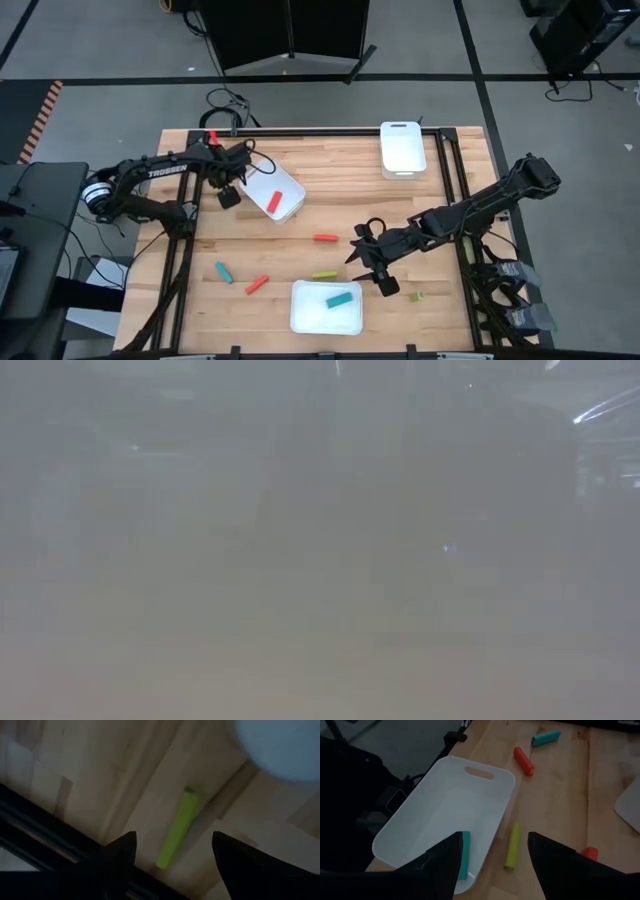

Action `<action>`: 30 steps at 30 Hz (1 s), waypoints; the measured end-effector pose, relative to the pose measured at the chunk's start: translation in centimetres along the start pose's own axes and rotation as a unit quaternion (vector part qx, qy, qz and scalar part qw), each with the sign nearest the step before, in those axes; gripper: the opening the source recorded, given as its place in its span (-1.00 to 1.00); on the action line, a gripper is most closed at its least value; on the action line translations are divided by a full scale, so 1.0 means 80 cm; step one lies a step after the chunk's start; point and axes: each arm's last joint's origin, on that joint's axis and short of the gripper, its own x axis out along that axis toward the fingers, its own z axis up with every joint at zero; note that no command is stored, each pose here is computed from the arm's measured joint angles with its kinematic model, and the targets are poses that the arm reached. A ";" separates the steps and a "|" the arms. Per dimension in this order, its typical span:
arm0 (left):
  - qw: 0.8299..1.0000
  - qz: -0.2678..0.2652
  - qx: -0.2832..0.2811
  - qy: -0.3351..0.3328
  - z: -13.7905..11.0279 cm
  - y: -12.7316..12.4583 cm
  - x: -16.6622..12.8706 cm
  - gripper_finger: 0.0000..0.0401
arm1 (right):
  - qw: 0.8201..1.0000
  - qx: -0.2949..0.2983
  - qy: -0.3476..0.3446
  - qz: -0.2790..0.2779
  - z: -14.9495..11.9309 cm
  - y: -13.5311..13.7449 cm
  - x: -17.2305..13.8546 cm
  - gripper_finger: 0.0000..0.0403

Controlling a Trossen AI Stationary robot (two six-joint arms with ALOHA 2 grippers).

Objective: Sort blocks
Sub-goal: Put the top left green block into the top right bin

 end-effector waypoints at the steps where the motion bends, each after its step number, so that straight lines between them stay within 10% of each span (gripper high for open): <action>1: 1.000 -0.003 -0.003 -0.001 0.000 0.001 0.001 0.34 | 1.000 0.001 0.000 0.001 0.000 0.001 0.000 0.17; 30: 0.997 -0.037 0.000 0.068 0.004 0.015 0.030 0.34 | 1.000 -0.006 -0.009 -0.003 0.002 0.007 0.000 0.12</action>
